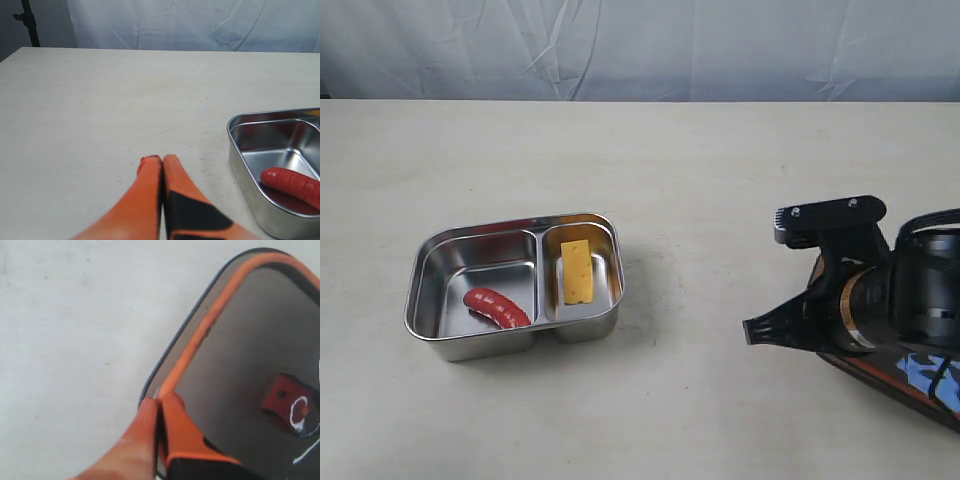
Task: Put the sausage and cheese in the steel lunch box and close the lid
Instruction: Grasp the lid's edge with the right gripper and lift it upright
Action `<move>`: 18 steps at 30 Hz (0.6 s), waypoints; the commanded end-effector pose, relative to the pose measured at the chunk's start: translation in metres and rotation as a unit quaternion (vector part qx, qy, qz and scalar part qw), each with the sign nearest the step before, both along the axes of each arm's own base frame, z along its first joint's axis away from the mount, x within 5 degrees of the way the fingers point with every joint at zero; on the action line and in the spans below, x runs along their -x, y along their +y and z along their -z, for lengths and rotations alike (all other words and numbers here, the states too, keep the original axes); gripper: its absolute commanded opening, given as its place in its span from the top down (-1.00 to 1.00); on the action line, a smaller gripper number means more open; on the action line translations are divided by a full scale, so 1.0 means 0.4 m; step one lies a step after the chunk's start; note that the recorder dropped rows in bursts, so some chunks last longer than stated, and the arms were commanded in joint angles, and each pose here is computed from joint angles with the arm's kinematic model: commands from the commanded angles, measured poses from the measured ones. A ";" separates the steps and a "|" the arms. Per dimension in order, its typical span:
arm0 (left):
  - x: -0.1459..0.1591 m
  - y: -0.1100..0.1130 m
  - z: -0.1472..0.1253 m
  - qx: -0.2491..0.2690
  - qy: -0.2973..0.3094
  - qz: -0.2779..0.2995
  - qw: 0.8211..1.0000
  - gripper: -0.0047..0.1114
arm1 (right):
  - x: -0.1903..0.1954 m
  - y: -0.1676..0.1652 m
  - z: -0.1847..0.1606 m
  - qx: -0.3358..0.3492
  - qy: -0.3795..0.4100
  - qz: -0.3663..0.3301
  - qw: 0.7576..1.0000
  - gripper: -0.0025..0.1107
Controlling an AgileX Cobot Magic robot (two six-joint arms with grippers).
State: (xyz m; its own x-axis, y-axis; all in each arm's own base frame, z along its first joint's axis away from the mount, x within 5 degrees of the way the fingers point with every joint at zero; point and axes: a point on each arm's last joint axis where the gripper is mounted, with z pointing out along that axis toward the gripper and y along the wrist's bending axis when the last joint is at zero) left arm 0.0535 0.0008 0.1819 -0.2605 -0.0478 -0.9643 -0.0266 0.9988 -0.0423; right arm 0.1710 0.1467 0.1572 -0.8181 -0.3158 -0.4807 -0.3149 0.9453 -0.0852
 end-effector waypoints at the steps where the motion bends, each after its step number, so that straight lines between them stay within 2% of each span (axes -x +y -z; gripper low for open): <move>1: 0.000 0.001 -0.002 -0.003 -0.007 -0.001 1.000 0.92 | 0.004 -0.008 -0.045 -0.026 -0.030 -0.006 0.999 0.97; 6: 0.000 0.001 -0.002 -0.003 -0.007 -0.001 1.000 0.92 | 0.015 -0.013 -0.090 -0.070 -0.054 -0.002 0.996 0.97; 11: 0.000 0.001 -0.002 -0.003 -0.007 -0.001 1.000 0.92 | 0.046 -0.033 -0.193 -0.166 -0.116 -0.011 0.979 0.97; 18: 0.000 0.001 -0.002 -0.003 -0.007 -0.001 1.000 0.92 | 0.084 -0.064 -0.258 -0.215 -0.148 -0.027 0.965 0.97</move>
State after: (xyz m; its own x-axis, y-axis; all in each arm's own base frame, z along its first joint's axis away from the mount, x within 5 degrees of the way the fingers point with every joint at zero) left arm 0.0535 0.0008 0.1819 -0.2605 -0.0478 -0.9643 -0.0266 0.9988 -0.0423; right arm 0.1398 0.1232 0.2562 -0.6293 -0.0682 -0.7742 -0.3673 0.9040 0.2189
